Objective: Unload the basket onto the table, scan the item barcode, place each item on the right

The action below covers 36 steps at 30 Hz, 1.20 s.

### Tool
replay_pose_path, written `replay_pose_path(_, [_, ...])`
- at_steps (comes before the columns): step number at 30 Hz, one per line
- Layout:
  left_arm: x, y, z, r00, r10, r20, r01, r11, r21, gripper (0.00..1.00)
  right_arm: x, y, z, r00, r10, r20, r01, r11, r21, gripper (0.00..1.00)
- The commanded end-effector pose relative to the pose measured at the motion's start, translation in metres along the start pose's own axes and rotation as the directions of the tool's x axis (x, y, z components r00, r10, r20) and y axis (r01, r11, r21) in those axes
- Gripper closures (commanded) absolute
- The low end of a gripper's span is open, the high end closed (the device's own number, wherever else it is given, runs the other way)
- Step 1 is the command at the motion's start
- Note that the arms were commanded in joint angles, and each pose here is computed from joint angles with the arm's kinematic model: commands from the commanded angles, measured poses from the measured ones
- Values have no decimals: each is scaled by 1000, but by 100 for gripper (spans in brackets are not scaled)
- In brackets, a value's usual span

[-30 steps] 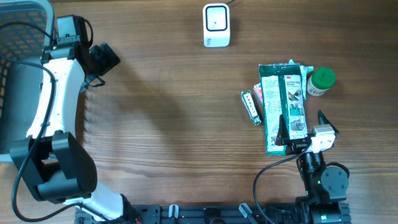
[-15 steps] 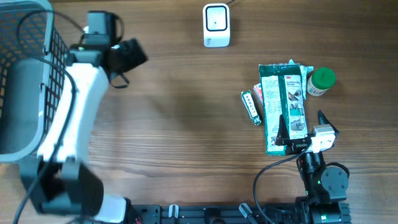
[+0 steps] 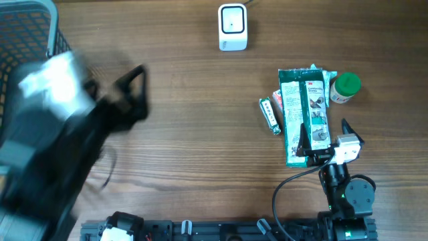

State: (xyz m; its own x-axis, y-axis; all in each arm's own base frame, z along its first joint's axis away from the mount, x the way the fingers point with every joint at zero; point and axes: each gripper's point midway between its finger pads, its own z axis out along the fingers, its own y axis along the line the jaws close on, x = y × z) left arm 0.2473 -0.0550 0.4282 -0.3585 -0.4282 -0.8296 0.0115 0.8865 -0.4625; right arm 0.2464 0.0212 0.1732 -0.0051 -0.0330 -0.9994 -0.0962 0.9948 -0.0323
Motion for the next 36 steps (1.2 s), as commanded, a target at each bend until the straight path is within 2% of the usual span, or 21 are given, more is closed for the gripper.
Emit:
replay_pose_path(1, [-11,27,-52,991,-36,132,44,997,-60,0,-2,2,0,1000,-18,8,18,1000,-14,0])
replay_pose_path(8, [12,65,-126,939,-58,339,105,987,-121,0,-2,2,0,1000,-18,9,18,1000,-14,0])
replay_pose_path(13, [40,85,-139,905,-58,422,131,981,-146,0,-2,2,0,1000,-18,9,18,1000,-14,0])
replay_pose_path(18, [42,87,-131,847,-56,528,111,991,-72,0,-2,2,0,1000,-18,9,18,1000,-14,0])
replay_pose_path(27, [17,61,-109,668,-83,739,-59,985,165,0,-2,2,0,1000,-18,9,18,1000,-14,0])
replay_pose_path(32, [18,62,-94,588,-103,802,-122,969,214,0,-2,2,0,1000,-17,9,18,1000,-14,0])
replay_pose_path(36, [34,76,-70,569,-108,815,-134,966,222,0,-2,2,0,1000,-18,9,18,1000,-14,0])
